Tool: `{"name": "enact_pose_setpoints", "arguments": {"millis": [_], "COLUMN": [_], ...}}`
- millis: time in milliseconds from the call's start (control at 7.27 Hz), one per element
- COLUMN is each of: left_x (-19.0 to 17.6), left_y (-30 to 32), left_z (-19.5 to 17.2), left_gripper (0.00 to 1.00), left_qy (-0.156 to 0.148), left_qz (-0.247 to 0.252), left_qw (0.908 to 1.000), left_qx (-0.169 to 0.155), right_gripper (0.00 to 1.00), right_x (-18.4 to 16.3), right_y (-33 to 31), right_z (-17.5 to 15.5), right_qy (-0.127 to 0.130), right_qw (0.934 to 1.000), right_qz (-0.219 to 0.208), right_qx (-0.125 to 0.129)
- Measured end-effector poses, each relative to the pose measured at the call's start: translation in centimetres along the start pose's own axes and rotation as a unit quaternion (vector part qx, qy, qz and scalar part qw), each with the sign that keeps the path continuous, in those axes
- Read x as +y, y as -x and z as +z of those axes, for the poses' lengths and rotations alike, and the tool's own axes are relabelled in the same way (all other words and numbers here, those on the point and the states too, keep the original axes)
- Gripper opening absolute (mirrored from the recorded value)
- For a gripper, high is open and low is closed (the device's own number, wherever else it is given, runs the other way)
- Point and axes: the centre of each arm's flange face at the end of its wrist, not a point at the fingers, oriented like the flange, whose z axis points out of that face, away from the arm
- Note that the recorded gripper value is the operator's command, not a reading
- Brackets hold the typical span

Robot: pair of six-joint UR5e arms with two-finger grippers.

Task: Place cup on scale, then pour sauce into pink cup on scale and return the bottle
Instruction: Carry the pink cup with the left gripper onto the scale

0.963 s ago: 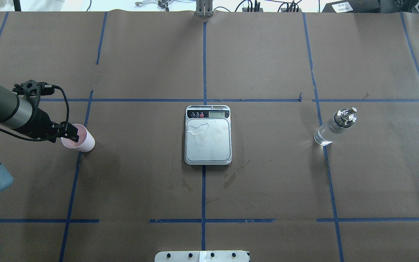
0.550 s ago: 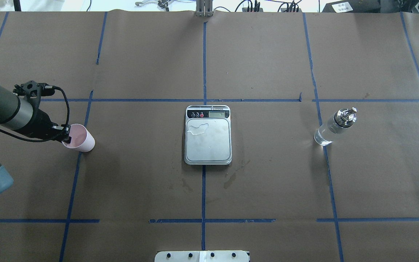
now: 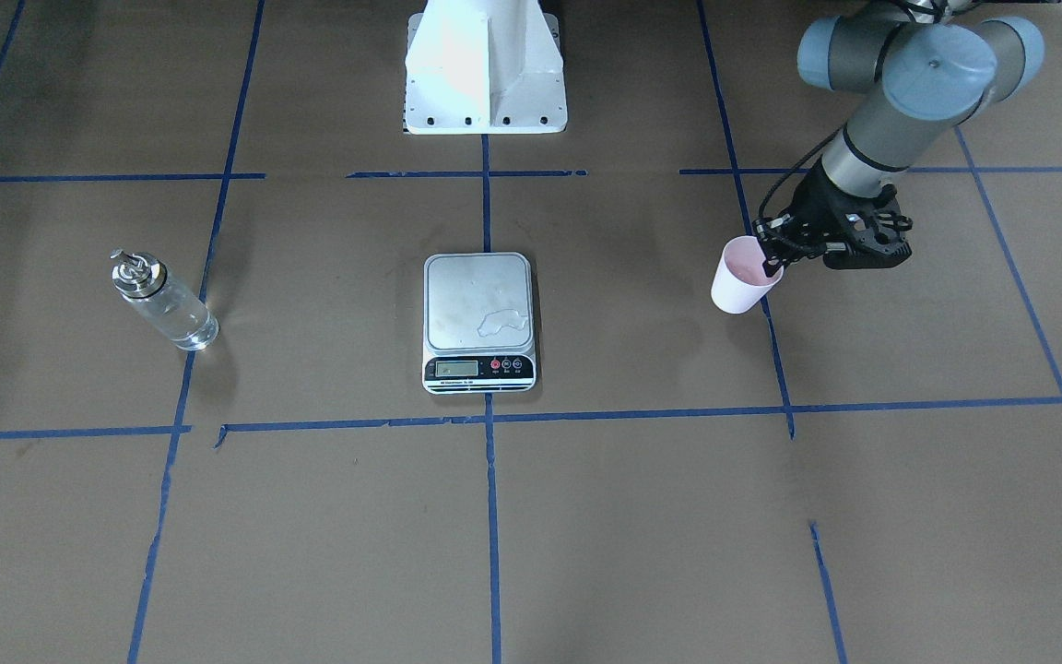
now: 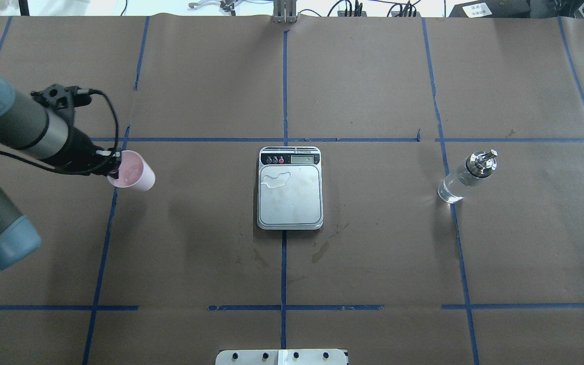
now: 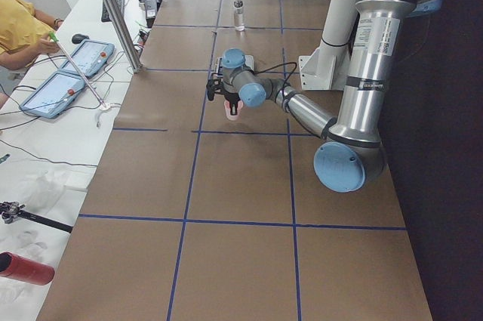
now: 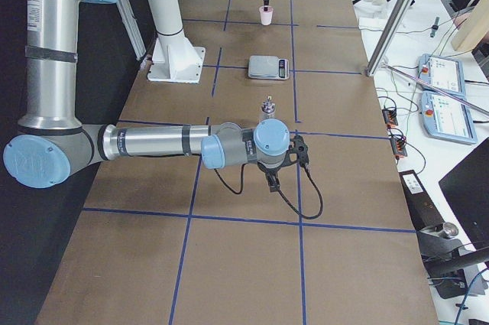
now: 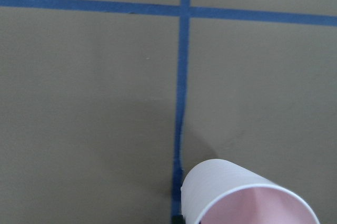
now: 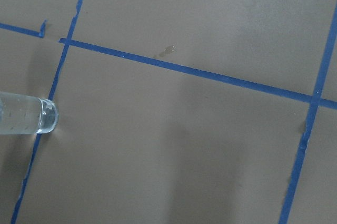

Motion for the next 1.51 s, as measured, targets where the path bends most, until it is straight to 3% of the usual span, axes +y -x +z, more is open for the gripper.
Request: {"name": "enact_pose_setpoints", "arguments": {"millis": [413,826,1514], "left_x": [1.4,3.5,3.8], "left_y": [-15.0,-26.5,-29.2], "left_z": [-1.1,2.3,5.0], "left_gripper": [0.0,0.0,0.0], "left_qy": [0.008,0.026,0.031], "left_qz": [-0.035,-0.04,-0.039], "left_qw": [0.9993,0.9988,0.9987], "left_qx": [0.006,0.007,-0.003], "right_gripper": [1.0,1.0,1.0], "right_x": [-0.5,-0.4,0.1], "right_y": [4.6,7.3,8.3], "right_z": [0.9,1.5,1.9], "right_qy": [0.01,0.013,0.013], "right_qw": [0.9996,0.9993,0.9988], "right_qz": [-0.022,-0.031,-0.041], "right_qx": [-0.013,-0.018,-0.023]}}
